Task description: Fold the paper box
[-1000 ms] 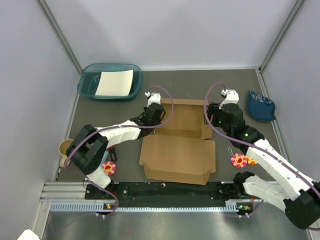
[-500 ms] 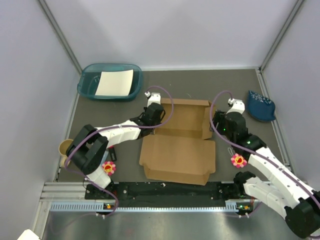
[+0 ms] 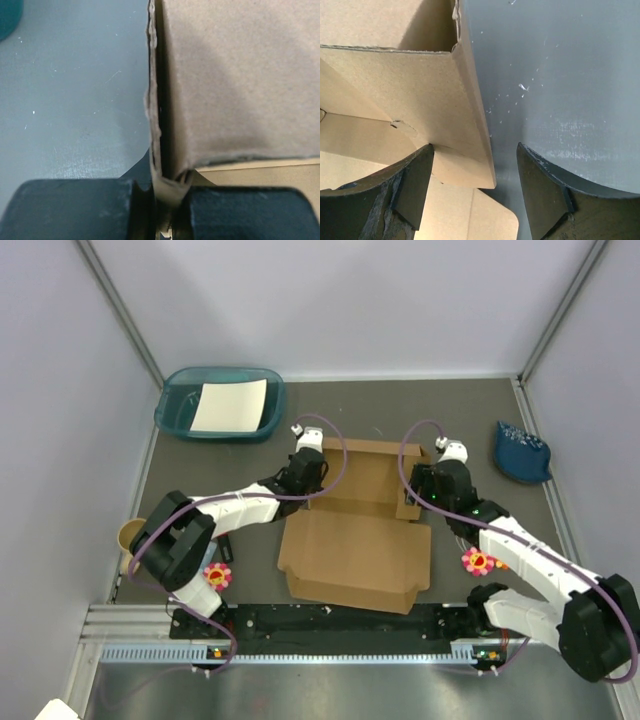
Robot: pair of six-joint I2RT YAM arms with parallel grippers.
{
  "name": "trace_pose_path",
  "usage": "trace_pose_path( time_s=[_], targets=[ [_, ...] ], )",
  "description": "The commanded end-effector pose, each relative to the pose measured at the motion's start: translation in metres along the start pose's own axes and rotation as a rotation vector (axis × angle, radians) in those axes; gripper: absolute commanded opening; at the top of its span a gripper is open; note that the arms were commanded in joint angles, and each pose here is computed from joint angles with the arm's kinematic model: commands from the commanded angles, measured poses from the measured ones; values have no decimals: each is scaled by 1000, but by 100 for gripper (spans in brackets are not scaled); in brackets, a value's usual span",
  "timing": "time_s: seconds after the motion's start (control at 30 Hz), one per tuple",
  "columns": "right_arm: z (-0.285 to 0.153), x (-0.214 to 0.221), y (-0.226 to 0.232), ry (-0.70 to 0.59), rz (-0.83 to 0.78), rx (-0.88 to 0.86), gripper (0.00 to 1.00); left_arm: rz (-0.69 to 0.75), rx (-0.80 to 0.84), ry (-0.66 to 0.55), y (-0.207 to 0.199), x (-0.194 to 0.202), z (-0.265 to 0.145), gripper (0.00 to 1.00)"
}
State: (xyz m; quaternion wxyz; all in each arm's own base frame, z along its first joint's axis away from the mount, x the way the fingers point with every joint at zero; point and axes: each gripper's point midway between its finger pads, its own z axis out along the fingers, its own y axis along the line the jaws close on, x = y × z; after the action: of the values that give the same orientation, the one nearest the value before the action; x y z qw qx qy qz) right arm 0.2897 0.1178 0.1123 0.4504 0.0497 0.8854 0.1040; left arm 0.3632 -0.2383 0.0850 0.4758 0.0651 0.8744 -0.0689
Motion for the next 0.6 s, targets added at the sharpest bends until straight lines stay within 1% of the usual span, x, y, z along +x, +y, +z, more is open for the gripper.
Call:
trace_pose_path(
  time_s=[0.0, 0.3, 0.33, 0.37, 0.43, 0.57],
  targets=[
    [5, -33, 17, -80, 4, -49, 68, 38, 83, 52, -8, 20, -5, 0],
    [10, -27, 38, -71, 16, -164, 67, 35, 100, 61, -13, 22, -3, 0],
    [10, -20, 40, -50, 11, -185, 67, 36, 100, 64, -13, 24, -3, 0],
    [10, -27, 45, -77, 18, -209, 67, 36, 106, 65, -14, 23, -3, 0],
    [10, -24, 50, -69, 19, -236, 67, 34, 109, 66, -15, 23, -3, 0],
    [15, -21, 51, -49, 15, -236, 67, 33, 112, 65, -16, 23, -3, 0]
  ],
)
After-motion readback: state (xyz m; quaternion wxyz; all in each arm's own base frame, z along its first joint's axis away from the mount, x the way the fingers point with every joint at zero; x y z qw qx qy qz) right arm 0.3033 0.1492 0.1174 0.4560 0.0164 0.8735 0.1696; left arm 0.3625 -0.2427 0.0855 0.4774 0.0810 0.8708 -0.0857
